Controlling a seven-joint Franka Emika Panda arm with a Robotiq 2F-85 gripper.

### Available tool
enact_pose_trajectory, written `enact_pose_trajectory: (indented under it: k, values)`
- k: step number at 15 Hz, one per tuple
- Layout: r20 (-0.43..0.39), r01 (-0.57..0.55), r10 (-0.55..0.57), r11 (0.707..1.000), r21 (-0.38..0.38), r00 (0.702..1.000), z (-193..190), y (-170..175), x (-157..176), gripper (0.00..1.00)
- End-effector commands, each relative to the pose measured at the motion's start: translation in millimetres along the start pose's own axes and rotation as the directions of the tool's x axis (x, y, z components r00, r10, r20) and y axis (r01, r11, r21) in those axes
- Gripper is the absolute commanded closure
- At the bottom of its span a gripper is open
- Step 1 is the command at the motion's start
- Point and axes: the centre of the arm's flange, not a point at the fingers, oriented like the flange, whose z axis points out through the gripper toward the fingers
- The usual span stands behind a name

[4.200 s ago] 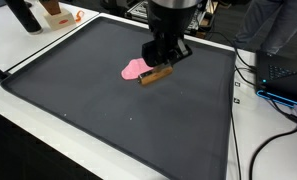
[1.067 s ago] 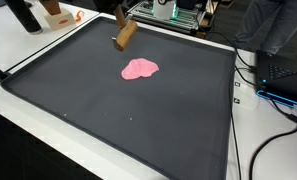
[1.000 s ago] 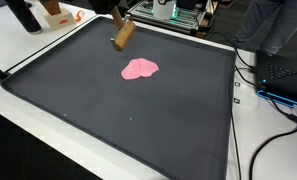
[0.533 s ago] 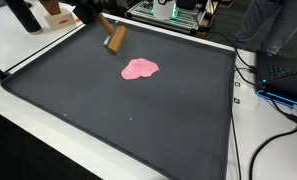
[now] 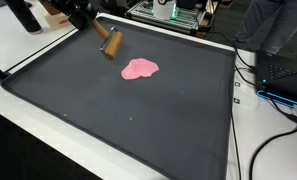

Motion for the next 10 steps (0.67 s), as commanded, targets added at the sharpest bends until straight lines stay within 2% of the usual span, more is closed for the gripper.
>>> enact_pose_trajectory:
  k: [1, 10]
  values:
    - [-0.041, 0.024, -0.023, 1.0, 0.012, 0.999, 0.2, 10.8, 1.5, 0.77]
    - [-0.106, 0.059, -0.058, 0.998, 0.005, 0.993, 3.9, 31.1, -0.2, 0.77]
